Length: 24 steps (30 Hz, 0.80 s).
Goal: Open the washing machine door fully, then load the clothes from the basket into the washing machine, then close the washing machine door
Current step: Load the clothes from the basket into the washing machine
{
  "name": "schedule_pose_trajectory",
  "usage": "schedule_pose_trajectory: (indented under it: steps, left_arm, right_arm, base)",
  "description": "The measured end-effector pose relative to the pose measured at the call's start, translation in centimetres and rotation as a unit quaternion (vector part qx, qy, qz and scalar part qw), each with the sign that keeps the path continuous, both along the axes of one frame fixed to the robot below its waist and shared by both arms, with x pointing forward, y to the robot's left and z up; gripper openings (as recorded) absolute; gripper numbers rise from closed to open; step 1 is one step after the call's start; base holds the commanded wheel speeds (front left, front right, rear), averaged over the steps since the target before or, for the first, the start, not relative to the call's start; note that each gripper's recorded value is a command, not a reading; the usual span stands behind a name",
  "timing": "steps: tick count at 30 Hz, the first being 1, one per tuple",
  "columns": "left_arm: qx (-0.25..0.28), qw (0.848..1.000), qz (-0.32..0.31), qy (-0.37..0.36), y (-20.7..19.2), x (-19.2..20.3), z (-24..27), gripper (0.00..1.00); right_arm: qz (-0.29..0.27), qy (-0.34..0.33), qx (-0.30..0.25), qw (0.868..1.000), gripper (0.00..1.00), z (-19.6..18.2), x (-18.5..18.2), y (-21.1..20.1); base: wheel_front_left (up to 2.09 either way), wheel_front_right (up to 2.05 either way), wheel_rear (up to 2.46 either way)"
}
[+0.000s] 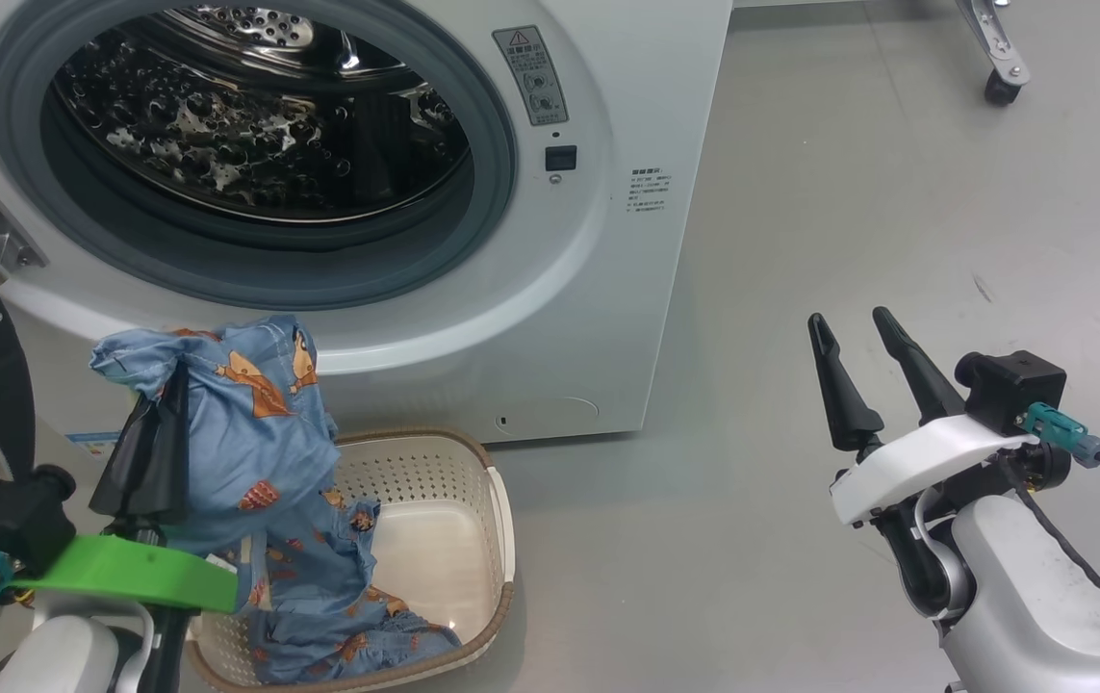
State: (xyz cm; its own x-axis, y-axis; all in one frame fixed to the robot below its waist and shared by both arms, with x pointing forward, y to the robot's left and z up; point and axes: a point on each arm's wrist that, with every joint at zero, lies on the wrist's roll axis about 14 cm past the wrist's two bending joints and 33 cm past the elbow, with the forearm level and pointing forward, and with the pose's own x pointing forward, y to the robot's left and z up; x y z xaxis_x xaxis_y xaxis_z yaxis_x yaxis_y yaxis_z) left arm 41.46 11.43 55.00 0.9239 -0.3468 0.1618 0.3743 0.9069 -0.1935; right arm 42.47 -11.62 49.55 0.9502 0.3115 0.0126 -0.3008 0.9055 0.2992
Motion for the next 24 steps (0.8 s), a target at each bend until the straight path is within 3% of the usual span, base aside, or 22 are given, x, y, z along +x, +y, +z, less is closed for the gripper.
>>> schedule_pose_trajectory:
  steps: [10,24]
  left_arm:
    - [-0.001,0.999,-0.021,-0.026,-1.0,1.1,1.5,0.0]
    - [0.005,0.992,-0.065,-0.104,-3.5,7.2,6.9,0.0]
  right_arm:
    - [0.0,0.011,0.0,1.0,1.0,-0.9,-0.1,-0.1]
    - [-0.005,0.033,0.005,0.999,1.0,-2.6,0.6,-0.1]
  base:
    - [0.0,0.0,0.0]
    - [0.0,0.0,0.0]
